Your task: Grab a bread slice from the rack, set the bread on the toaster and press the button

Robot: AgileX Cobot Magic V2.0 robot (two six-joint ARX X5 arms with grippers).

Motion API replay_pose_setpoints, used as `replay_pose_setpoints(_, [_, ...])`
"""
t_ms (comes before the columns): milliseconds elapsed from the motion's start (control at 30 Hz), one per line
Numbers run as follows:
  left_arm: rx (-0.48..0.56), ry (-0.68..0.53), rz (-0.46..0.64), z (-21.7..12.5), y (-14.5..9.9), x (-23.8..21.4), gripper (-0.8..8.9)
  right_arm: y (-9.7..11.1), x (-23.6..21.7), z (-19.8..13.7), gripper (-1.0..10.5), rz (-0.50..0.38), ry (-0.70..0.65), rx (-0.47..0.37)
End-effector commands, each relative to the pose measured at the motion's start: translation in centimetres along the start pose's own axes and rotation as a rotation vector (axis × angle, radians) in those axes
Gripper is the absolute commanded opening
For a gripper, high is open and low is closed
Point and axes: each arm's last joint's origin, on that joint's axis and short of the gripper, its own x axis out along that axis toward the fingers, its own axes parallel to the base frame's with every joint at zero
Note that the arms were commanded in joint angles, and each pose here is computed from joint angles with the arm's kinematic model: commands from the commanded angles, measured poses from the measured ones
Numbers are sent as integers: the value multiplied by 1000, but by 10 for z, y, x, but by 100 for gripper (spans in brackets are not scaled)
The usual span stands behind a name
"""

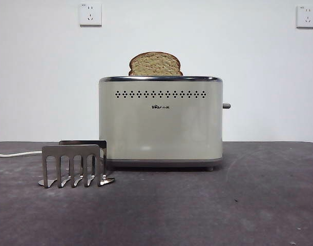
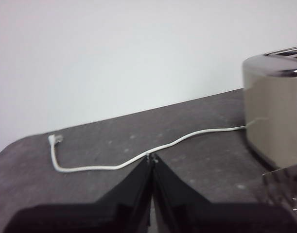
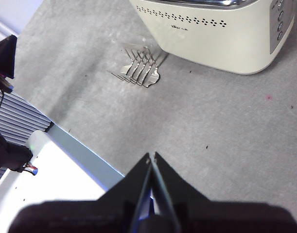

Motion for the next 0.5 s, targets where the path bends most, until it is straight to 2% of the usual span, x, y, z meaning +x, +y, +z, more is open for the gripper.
replay_pose_setpoints(33, [-45, 21, 42, -11, 0, 1, -3, -1, 1, -1, 1, 2, 2, -8])
replay_pose_setpoints(233, [-54, 71, 37, -30, -4, 3, -3, -1, 1, -1, 1, 2, 2, -8])
replay_pose_setpoints(500, [-149, 171, 22, -42, -6, 2, -3, -1, 1, -1, 1, 2, 2, -8])
